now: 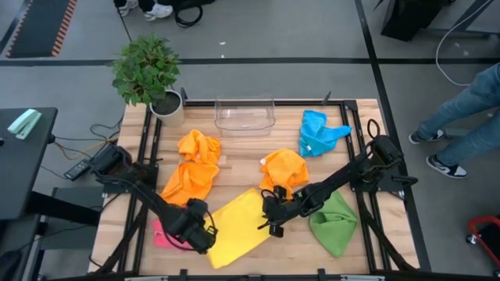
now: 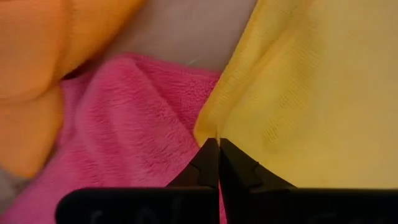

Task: Fold microfiber towels
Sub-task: Fold the yellow microfiber cloth

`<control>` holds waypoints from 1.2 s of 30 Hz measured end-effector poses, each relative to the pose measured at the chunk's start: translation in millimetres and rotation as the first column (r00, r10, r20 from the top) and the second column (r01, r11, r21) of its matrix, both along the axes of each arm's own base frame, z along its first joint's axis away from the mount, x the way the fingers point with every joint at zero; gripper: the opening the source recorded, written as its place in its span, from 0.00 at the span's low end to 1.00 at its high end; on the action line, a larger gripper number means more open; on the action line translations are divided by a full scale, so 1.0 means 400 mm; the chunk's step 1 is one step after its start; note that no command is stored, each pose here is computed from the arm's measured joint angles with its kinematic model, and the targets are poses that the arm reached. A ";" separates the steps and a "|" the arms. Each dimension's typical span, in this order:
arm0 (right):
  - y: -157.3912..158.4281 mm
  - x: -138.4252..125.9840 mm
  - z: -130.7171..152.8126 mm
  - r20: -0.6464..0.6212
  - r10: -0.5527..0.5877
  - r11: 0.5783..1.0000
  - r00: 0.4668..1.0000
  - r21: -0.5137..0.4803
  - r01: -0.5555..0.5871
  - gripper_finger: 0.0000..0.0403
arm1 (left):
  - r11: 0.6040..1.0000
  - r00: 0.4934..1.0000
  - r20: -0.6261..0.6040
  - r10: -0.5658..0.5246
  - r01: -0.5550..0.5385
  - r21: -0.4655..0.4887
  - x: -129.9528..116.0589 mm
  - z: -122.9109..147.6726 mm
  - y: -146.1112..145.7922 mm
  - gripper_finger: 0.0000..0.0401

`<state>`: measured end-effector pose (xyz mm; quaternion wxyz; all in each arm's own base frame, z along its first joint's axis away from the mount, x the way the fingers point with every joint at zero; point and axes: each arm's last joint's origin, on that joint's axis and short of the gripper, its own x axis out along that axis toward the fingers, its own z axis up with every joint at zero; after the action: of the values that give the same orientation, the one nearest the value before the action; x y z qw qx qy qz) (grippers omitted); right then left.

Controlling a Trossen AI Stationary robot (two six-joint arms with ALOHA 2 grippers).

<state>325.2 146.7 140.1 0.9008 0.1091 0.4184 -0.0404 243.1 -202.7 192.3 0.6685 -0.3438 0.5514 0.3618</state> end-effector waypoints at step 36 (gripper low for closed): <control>-0.026 0.008 0.059 0.064 -0.026 0.999 0.998 0.031 0.024 0.26 | 0.984 0.973 -0.201 -0.113 0.138 0.116 -0.055 0.074 0.051 0.67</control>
<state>328.4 136.3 163.9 0.9116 0.1290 0.3882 -0.0417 221.2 -182.4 221.9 0.6541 -0.2273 0.6098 0.3855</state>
